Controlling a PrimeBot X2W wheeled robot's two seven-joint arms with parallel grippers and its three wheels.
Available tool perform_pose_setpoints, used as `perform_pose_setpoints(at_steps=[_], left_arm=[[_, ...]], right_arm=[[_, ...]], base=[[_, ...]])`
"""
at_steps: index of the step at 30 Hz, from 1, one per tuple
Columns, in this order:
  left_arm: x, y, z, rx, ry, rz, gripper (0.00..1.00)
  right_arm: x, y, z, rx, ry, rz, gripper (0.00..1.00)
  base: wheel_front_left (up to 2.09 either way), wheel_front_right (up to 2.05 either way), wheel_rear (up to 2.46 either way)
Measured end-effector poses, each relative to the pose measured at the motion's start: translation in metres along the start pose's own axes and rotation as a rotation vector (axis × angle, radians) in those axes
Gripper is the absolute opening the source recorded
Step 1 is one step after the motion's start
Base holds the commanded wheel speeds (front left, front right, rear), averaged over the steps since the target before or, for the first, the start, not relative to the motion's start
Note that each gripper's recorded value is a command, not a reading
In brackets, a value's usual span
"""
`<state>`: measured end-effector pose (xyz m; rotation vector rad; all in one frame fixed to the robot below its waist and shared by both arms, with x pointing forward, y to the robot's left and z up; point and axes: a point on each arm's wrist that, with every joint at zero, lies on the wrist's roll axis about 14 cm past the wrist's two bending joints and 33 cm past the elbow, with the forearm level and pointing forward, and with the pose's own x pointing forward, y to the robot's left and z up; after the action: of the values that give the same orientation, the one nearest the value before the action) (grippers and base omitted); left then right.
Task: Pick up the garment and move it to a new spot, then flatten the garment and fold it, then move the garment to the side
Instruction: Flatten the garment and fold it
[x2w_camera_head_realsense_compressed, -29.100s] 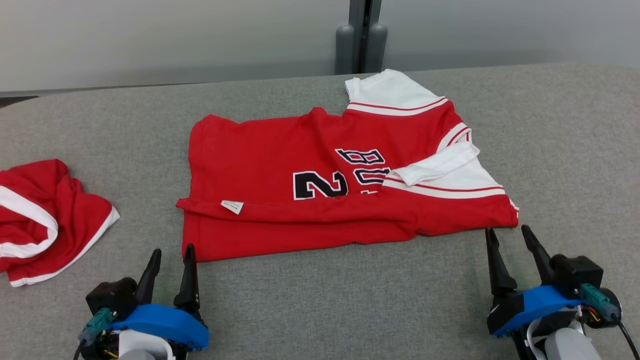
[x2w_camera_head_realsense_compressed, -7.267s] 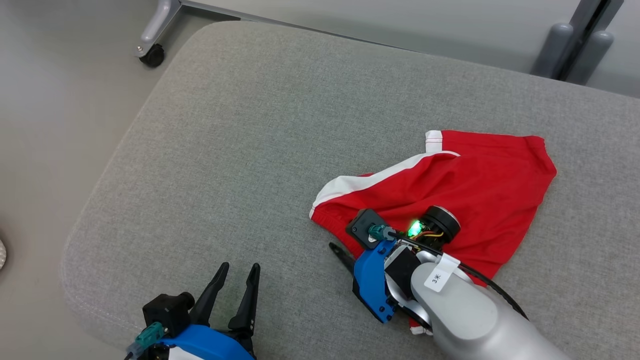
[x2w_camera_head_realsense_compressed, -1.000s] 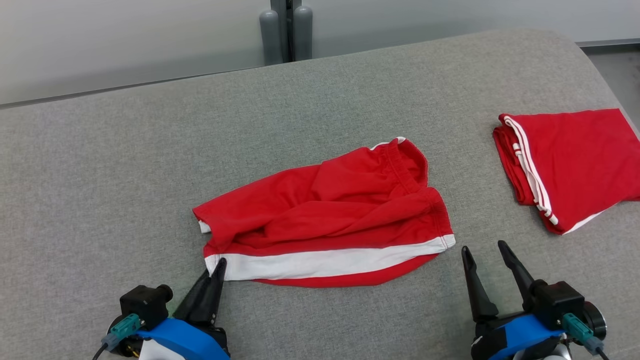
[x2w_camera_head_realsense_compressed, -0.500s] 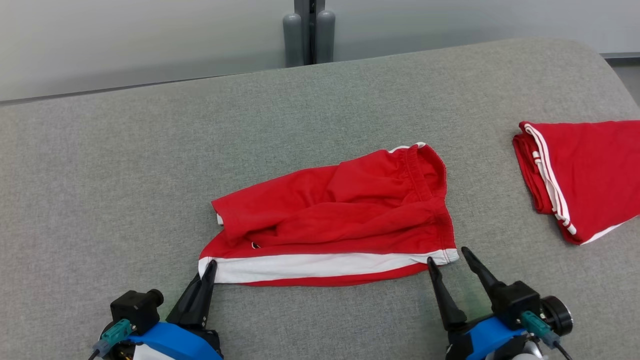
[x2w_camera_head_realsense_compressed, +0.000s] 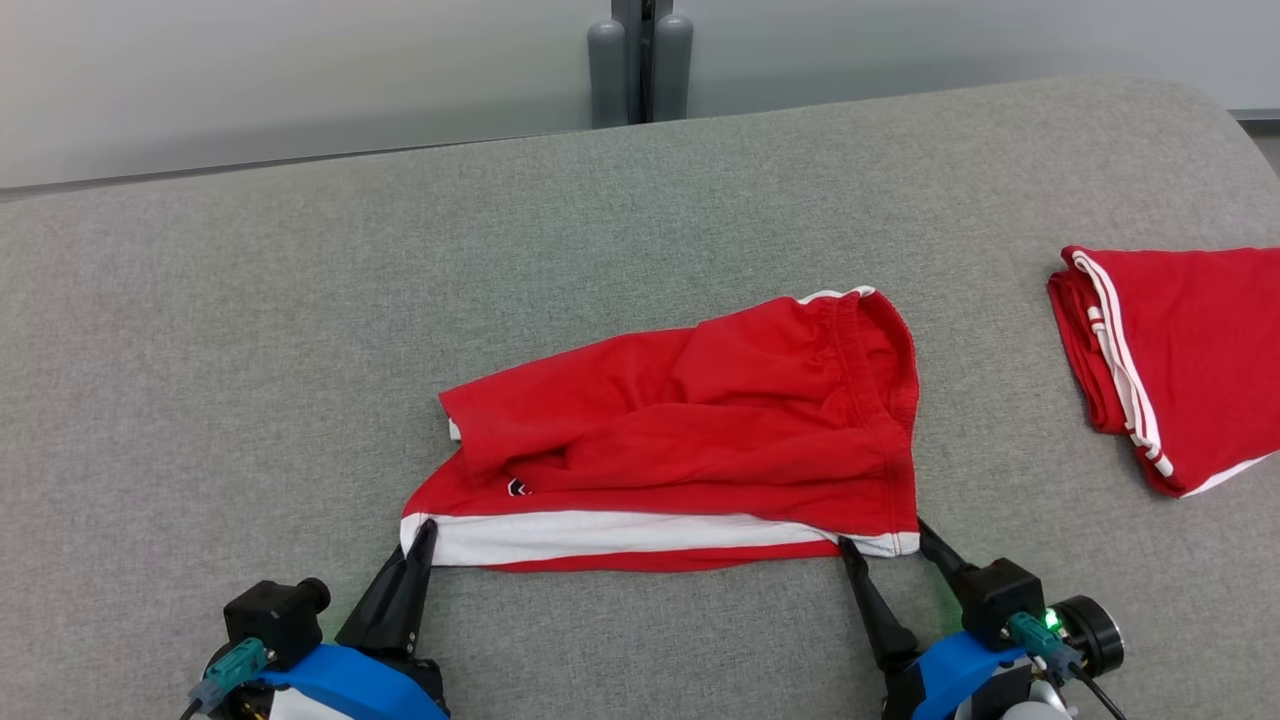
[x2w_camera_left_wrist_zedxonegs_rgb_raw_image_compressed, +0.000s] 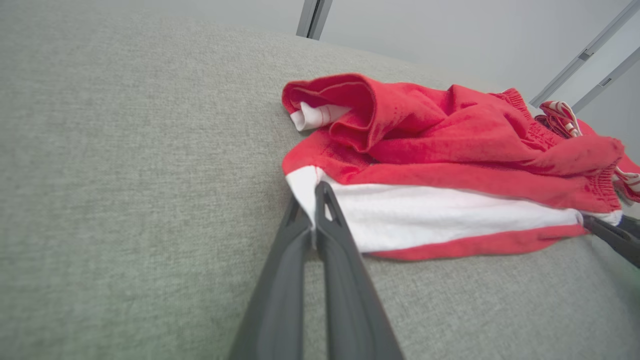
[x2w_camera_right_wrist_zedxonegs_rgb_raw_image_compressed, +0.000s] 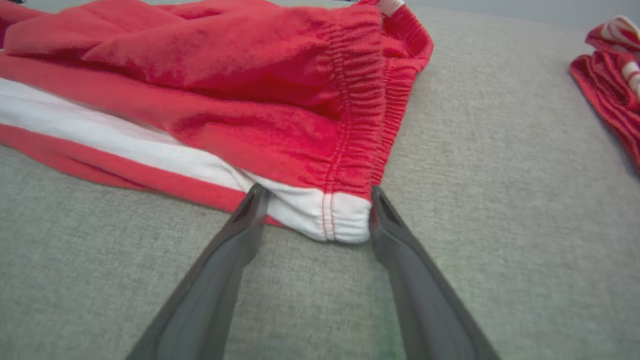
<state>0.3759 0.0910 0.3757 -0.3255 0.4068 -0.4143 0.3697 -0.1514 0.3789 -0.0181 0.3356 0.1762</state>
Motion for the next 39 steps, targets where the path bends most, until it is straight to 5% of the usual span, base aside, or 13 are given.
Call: perform_pose_setpoints(at_steps=[1,2,3,4,5,16,22,31,39], left_arm=[[0.0,0.0,0.0,0.0,0.0,0.001,0.0],[0.0,0.001,0.0,0.0,0.0,0.001,0.0],[0.0,0.001,0.0,0.0,0.0,0.002,0.0],[0.0,0.001,0.0,0.0,0.0,0.002,0.0],[0.0,0.001,0.0,0.0,0.0,0.002,0.0],[-0.01,-0.01,0.038,0.038,-0.125,-0.005,0.0],[-0.03,-0.022,0.12,0.137,-0.373,-0.022,0.0],[-0.087,-0.058,0.268,0.455,-0.752,-0.113,0.0],[-0.08,-0.034,0.305,0.506,-0.753,-0.054,0.0]], right_arm=[[0.0,0.001,-0.003,0.0,0.009,0.004,0.82],[0.0,0.002,-0.003,0.002,0.011,0.005,0.48],[0.0,0.002,-0.004,0.001,0.015,0.005,0.38],[0.0,0.002,-0.005,0.001,0.016,0.006,0.08],[0.0,0.002,-0.005,0.001,0.016,0.006,0.0],[-0.004,0.011,0.056,0.02,-0.181,0.026,0.0],[-0.017,0.018,0.129,0.043,-0.406,0.047,0.0],[-0.053,0.024,0.255,-0.009,-0.757,0.152,0.0],[-0.03,0.03,0.281,-0.05,-0.662,0.222,0.0]], base=[[0.0,0.0,0.0],[0.0,0.0,0.0],[0.0,0.0,0.0],[0.0,0.0,0.0],[0.0,0.0,0.0],[0.0,0.0,0.0],[0.0,0.0,0.0],[0.0,0.0,0.0],[0.0,0.0,0.0]])
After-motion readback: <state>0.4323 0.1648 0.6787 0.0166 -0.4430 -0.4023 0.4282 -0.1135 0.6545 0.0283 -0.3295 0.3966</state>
